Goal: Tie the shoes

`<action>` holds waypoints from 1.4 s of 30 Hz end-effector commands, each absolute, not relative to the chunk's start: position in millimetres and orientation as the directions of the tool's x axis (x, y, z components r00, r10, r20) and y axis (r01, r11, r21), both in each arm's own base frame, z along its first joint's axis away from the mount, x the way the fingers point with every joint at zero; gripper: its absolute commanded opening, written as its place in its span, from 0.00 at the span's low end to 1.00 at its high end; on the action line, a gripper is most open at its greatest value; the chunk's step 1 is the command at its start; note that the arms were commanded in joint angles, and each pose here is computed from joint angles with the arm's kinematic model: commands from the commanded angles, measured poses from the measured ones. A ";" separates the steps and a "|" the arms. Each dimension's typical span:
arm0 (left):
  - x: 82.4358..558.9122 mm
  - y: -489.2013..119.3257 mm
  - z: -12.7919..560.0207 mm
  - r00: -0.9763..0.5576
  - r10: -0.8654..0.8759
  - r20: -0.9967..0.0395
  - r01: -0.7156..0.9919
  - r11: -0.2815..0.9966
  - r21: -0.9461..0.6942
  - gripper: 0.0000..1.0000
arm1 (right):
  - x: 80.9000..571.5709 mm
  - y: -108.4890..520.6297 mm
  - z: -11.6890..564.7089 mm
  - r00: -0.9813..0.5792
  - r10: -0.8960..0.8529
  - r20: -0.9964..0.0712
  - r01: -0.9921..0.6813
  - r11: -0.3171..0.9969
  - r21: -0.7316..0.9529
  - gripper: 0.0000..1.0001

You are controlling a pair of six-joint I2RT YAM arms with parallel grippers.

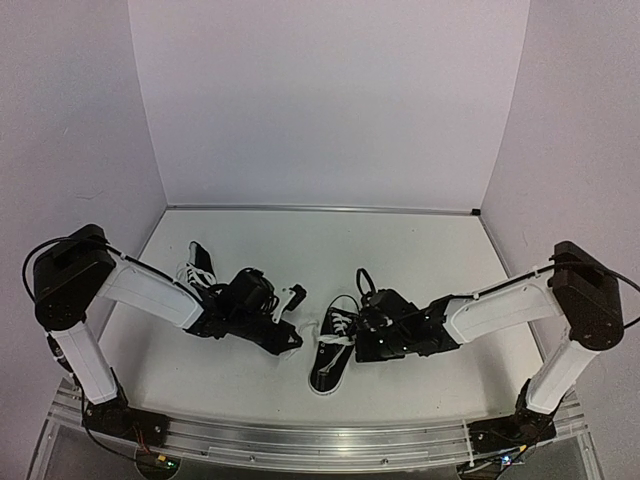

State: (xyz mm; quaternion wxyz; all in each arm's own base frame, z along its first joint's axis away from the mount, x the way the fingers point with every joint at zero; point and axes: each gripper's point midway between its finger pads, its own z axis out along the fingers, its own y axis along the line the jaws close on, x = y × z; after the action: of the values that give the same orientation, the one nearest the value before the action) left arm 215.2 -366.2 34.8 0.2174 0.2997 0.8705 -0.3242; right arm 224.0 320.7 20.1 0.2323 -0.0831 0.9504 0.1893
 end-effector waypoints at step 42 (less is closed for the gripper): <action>174.7 -424.1 61.5 -0.676 0.391 -0.625 0.737 0.388 -0.554 0.00 | 261.8 368.7 44.1 -0.838 -0.062 -0.542 -0.334 0.843 0.422 0.00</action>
State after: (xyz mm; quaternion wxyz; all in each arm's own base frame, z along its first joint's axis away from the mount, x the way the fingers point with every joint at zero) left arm 185.7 -400.9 21.9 0.1785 0.3163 0.8474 -0.3874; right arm 236.8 333.0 20.0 0.2125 -0.1137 0.9507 0.1954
